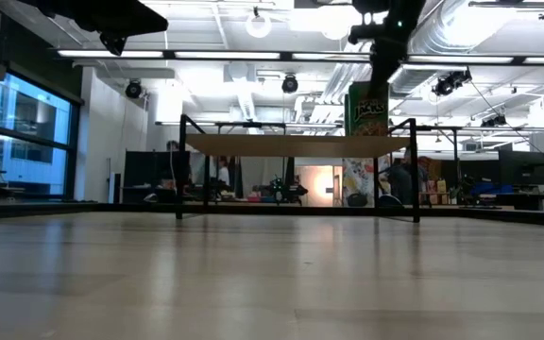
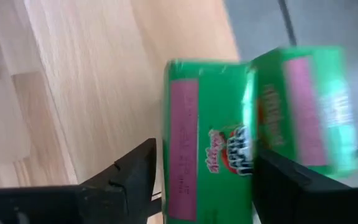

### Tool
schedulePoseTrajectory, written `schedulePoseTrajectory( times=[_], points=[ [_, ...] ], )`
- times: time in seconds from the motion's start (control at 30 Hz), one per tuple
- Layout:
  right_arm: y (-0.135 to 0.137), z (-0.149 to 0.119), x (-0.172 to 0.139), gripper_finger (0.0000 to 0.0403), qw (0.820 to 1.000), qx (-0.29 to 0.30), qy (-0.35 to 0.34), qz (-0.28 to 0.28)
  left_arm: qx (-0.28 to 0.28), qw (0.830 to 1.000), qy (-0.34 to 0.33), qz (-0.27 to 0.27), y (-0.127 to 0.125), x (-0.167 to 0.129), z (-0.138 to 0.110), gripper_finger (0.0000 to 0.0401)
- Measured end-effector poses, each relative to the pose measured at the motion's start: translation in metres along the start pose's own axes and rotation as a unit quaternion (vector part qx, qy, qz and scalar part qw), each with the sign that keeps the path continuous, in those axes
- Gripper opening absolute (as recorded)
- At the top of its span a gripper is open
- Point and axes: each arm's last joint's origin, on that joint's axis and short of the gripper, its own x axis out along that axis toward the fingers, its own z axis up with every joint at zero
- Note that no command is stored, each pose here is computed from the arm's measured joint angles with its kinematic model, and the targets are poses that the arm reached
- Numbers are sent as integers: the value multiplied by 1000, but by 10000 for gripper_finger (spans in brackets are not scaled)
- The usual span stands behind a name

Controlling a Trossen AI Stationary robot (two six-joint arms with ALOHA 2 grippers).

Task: Stack cereal on shelf
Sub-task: Put the green cereal box on the shelf, then adjust the green cereal box to be aligned with the other green cereal box, then put the right blue cereal box on the shelf

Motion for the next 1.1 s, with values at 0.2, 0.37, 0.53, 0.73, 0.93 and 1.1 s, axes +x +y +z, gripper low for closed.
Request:
schedulePoseTrajectory(
  times=[0.2, 0.37, 0.53, 0.73, 0.93, 1.1],
  points=[
    [-9, 8, -29, 204, 999, 9, -27, -18, 0, 1000, 0, 0, 0, 0, 0, 0],
    [-13, 12, -46, 204, 998, 20, -46, -23, 0, 1000, 0, 0, 0, 0, 0, 0],
    [-10, 12, -59, 204, 997, 36, -62, 26, 0, 1000, 0, 0, 0, 0, 0, 0],
    [16, 7, -67, 164, 992, 38, -40, 115, 0, 1000, 0, 3, 0, 0, 0, 0],
    [62, -7, -62, 30, 973, 39, -6, 226, 1, 1000, 1, 3, 1, -1, 0, 0],
    [110, -31, -44, 21, 960, 34, -42, 273, -4, 1000, -7, 2, 4, -9, 2, 0]
  ],
)
